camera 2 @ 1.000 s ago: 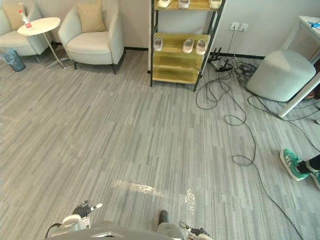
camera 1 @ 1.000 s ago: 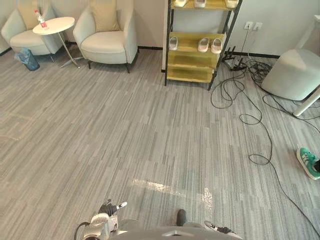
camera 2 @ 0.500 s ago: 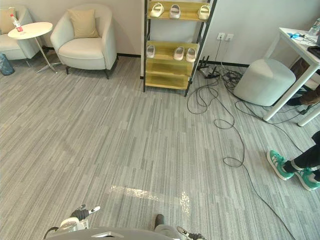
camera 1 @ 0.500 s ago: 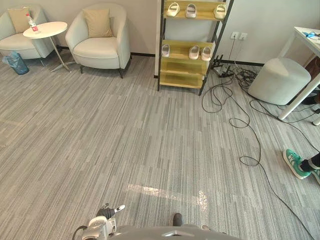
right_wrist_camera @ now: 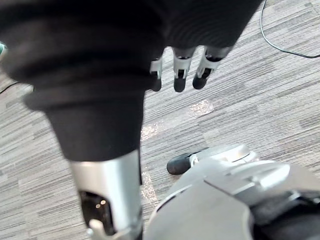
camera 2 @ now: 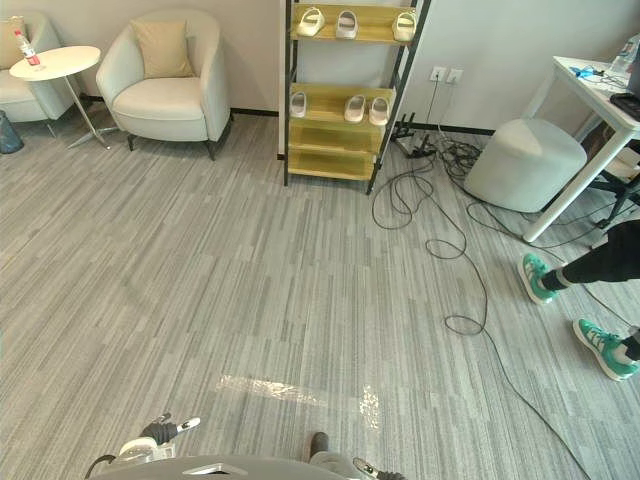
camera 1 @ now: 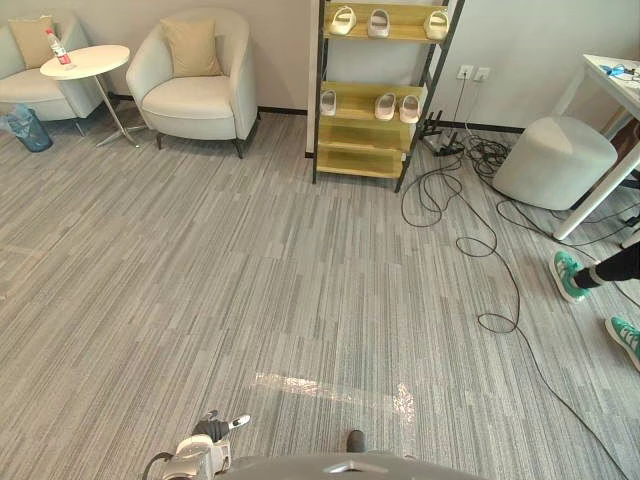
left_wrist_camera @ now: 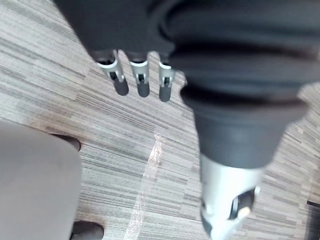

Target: Pick up cushions and gather them together orderly.

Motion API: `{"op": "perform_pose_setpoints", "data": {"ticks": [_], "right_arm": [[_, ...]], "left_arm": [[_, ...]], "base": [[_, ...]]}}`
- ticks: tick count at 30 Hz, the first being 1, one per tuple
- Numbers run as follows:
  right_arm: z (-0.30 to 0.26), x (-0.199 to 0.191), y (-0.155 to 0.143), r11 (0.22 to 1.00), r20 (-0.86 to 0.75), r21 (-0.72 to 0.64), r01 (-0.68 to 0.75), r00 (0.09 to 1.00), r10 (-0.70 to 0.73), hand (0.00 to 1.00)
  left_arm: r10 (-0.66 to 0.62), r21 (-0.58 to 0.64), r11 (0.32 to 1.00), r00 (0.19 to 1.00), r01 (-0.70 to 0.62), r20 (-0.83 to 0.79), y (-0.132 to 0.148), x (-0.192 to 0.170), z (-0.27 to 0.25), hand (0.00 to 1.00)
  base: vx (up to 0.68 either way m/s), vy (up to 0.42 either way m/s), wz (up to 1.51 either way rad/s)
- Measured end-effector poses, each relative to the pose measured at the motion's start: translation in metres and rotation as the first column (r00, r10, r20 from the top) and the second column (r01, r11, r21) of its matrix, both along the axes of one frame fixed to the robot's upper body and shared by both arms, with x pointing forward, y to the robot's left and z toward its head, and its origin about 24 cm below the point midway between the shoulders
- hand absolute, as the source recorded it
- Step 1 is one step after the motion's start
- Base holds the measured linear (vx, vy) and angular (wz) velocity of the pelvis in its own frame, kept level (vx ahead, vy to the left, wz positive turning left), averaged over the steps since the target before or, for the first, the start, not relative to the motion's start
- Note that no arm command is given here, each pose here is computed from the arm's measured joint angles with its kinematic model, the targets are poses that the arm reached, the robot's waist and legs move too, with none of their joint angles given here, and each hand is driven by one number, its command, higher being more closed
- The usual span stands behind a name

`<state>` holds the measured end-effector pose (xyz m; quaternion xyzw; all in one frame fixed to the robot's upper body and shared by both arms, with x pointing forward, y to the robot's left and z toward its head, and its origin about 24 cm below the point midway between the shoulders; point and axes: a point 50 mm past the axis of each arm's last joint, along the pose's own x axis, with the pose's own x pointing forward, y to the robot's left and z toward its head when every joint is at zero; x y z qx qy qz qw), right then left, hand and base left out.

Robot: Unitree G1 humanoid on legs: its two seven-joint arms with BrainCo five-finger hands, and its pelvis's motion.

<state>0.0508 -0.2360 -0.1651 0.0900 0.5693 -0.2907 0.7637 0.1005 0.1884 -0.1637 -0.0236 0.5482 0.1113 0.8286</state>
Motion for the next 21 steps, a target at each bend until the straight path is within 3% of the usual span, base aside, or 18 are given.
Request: {"op": "perform_pose_setpoints", "data": {"ticks": [7, 10, 12, 21], "right_arm": [[0.001, 0.011, 0.010, 1.000, 0.048, 0.011, -0.009, 0.999, 0.008, 0.00], [0.011, 0.028, -0.005, 0.999, 0.128, -0.039, 0.005, 0.992, 0.000, 0.00], [0.004, 0.013, 0.011, 1.000, 0.091, 0.008, 0.030, 0.995, -0.031, 0.00], [0.003, 0.011, 0.009, 1.000, 0.073, 0.010, 0.026, 0.997, -0.026, 0.00]], "left_arm": [[0.058, -0.003, 0.998, 0.994, -0.058, 0.088, 0.004, 0.013, 0.008, 0.00], [0.138, -0.064, 0.989, 0.986, -0.133, 0.090, -0.012, 0.008, 0.006, 0.00], [0.161, -0.032, 0.987, 0.983, -0.159, 0.090, 0.004, 0.003, 0.007, 0.00], [0.145, -0.024, 0.989, 0.988, -0.144, 0.061, 0.005, -0.003, 0.005, 0.00]], "base": [[-0.01, -0.045, -0.02], [0.11, 0.072, -0.88], [0.40, 0.082, -1.00], [0.17, 0.044, -0.25]]}}
